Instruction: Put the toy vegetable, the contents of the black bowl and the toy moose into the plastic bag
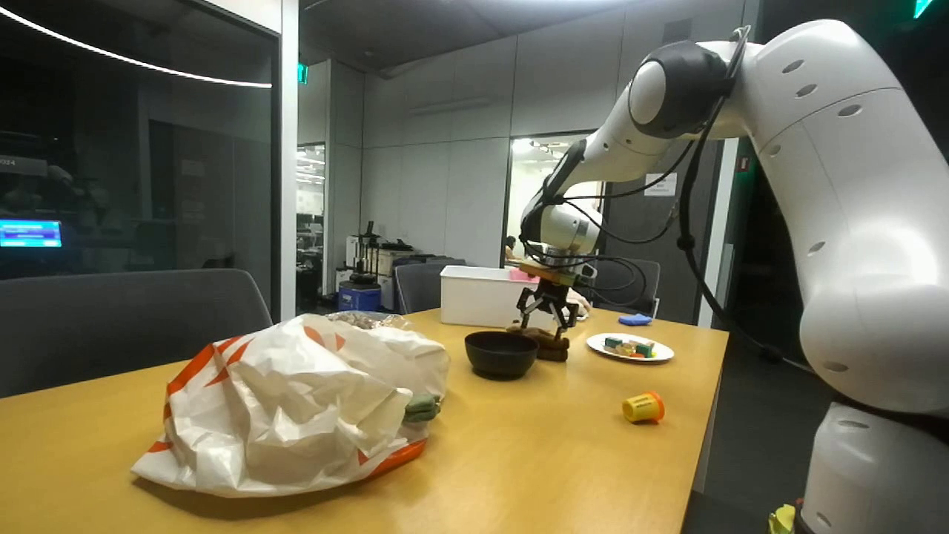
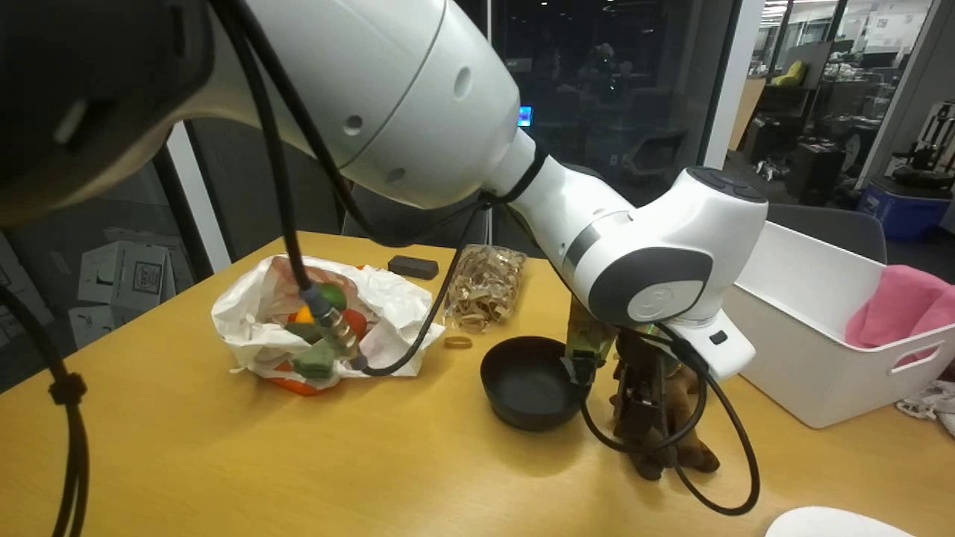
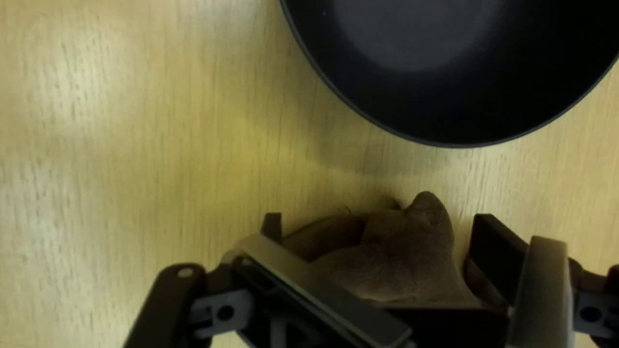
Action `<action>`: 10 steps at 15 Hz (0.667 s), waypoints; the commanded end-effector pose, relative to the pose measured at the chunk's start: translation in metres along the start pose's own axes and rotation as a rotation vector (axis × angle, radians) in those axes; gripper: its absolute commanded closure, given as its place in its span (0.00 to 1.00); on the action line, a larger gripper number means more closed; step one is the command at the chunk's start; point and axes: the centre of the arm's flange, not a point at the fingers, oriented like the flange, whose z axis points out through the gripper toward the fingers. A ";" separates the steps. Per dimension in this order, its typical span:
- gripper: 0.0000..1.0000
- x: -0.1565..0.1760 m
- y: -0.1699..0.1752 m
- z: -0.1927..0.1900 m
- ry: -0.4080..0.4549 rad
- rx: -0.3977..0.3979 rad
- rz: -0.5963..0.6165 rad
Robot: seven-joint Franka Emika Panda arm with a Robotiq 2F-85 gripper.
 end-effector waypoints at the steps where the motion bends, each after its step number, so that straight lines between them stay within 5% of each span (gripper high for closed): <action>1: 0.00 0.021 -0.010 0.001 0.123 -0.007 0.005; 3: 0.00 0.030 -0.009 0.003 0.185 -0.021 -0.016; 5: 0.26 0.035 -0.008 0.006 0.171 -0.040 -0.021; 10: 0.64 0.043 -0.006 0.010 0.128 -0.045 -0.015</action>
